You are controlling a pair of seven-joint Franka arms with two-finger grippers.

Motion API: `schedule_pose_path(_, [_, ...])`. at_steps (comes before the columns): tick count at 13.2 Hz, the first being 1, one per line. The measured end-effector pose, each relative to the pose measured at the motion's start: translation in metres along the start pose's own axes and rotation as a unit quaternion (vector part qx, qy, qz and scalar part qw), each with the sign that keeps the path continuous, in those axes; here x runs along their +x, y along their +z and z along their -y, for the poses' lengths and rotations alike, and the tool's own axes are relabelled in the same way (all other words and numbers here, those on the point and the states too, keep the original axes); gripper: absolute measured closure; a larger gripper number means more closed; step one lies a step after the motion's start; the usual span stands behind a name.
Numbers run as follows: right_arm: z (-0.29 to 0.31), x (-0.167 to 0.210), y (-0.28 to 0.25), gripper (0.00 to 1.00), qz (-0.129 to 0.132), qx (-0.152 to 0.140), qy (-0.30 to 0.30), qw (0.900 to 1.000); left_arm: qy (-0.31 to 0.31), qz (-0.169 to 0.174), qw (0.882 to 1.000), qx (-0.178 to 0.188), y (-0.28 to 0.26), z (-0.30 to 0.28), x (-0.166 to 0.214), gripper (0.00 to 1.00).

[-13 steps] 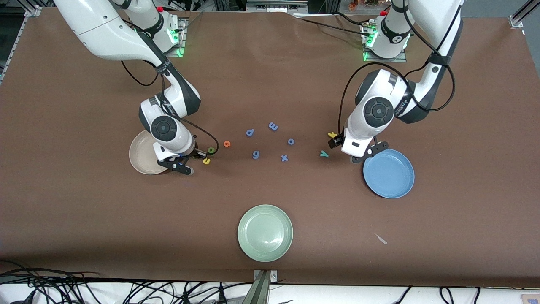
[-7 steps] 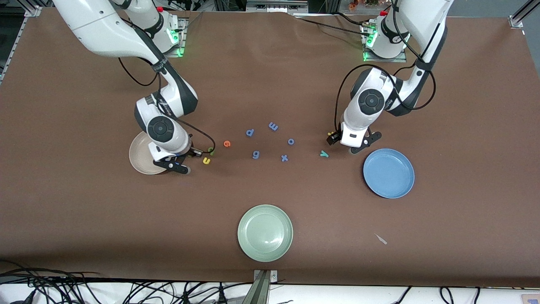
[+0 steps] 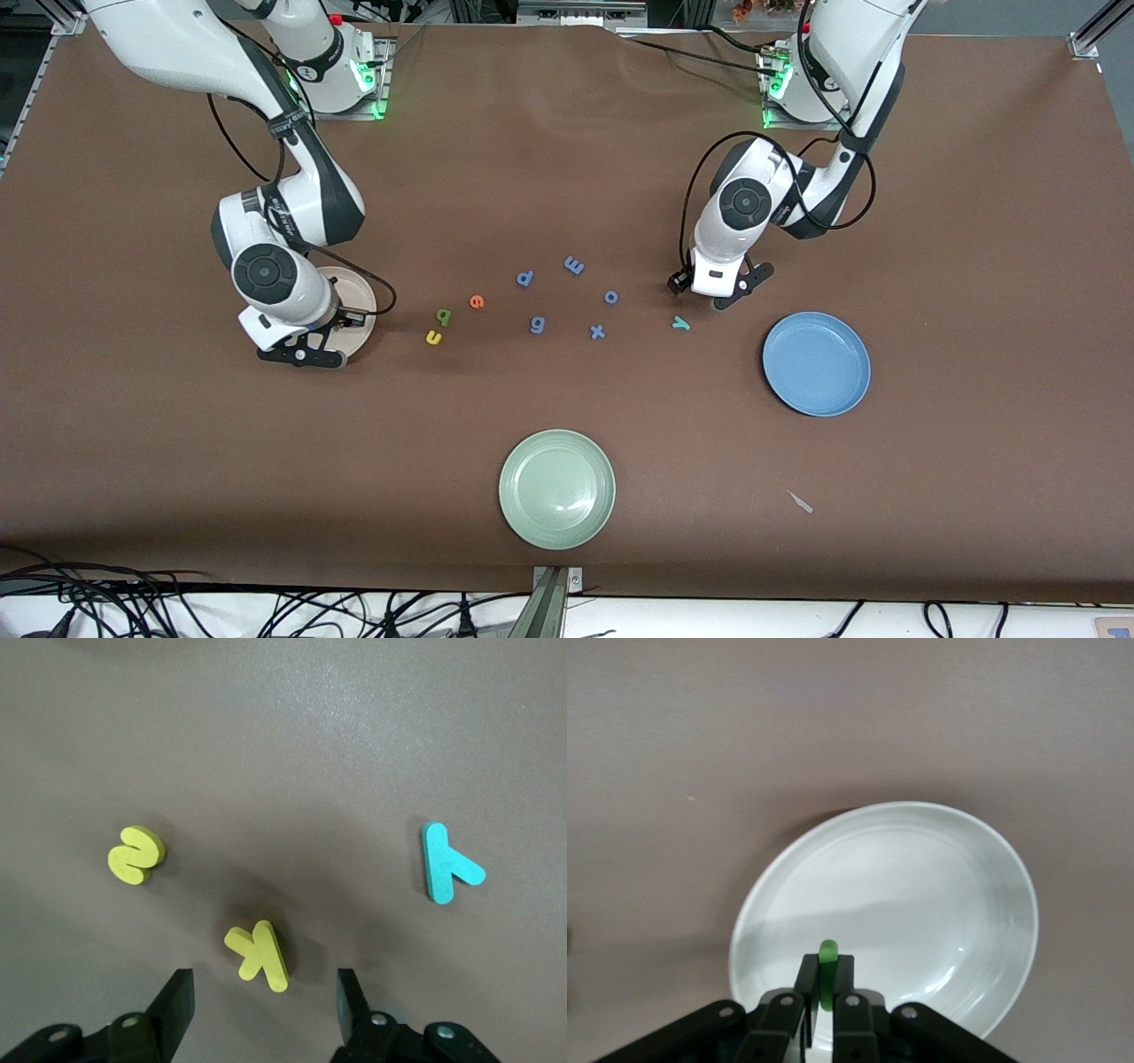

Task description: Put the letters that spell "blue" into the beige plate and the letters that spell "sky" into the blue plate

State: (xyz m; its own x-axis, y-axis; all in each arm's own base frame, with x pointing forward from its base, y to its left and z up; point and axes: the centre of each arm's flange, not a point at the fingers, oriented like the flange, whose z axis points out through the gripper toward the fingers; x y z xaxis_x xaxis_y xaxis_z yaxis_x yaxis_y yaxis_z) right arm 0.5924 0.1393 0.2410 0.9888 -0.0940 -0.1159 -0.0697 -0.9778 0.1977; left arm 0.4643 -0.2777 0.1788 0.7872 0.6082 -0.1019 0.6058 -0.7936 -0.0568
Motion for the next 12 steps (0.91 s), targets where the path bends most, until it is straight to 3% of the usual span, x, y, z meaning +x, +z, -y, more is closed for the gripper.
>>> schedule_pose_path(2, [0.000,-0.003,0.006,0.68,0.006,0.001,0.000,1.000,-0.001,-0.001,1.000,-0.002,0.002,0.001,0.001,0.28])
schedule_pose_path(5, [0.008,-0.007,0.006,0.66,0.020,0.029,0.018,0.999,-0.007,-0.002,1.000,-0.002,0.004,0.003,0.006,0.37])
schedule_pose_path(8, [0.045,-0.012,-0.005,0.60,0.007,0.051,0.032,0.998,-0.019,-0.006,1.000,-0.013,0.003,0.007,0.020,0.41])
schedule_pose_path(10, [0.073,-0.015,-0.015,0.58,-0.004,0.065,0.041,0.997,-0.022,-0.006,1.000,-0.013,0.005,0.008,0.022,0.60])
schedule_pose_path(12, [0.096,-0.015,-0.013,0.53,-0.027,0.070,0.046,0.996,-0.022,-0.006,1.000,-0.014,0.005,0.008,0.022,0.67])
